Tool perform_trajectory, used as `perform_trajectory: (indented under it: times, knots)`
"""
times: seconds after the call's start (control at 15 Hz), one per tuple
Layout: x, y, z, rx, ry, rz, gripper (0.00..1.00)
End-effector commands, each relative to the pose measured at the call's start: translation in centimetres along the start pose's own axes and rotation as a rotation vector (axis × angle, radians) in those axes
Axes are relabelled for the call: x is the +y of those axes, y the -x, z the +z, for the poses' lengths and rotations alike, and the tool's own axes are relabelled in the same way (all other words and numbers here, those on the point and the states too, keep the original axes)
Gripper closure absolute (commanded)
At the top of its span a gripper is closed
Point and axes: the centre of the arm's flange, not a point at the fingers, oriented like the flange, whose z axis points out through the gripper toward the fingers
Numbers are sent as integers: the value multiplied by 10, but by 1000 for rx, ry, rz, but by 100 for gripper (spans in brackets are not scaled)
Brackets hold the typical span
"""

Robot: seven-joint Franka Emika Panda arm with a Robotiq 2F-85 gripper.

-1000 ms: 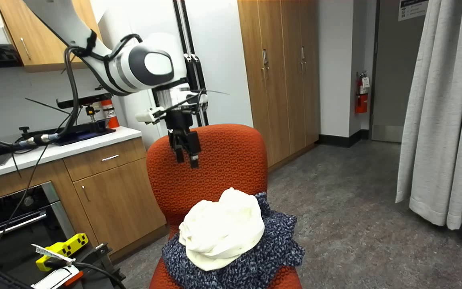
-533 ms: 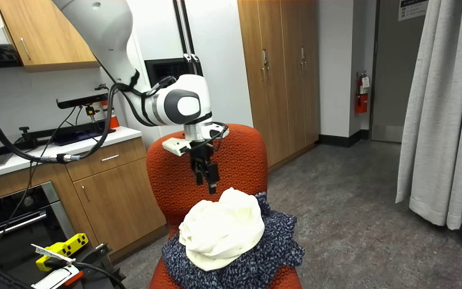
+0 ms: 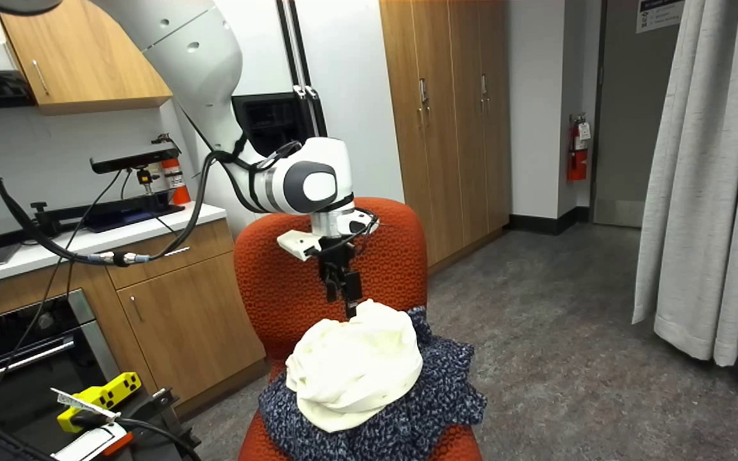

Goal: Put the cream fleece on the head rest

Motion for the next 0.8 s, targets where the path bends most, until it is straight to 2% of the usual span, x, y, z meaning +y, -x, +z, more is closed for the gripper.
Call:
perform_trajectory:
  times: [0.0, 0.2, 0.73]
  knots:
    - [2, 8, 8, 1, 18, -7, 0]
    - [6, -2, 28, -11, 25, 8, 0]
    - [1, -55, 53, 55, 7, 55, 0]
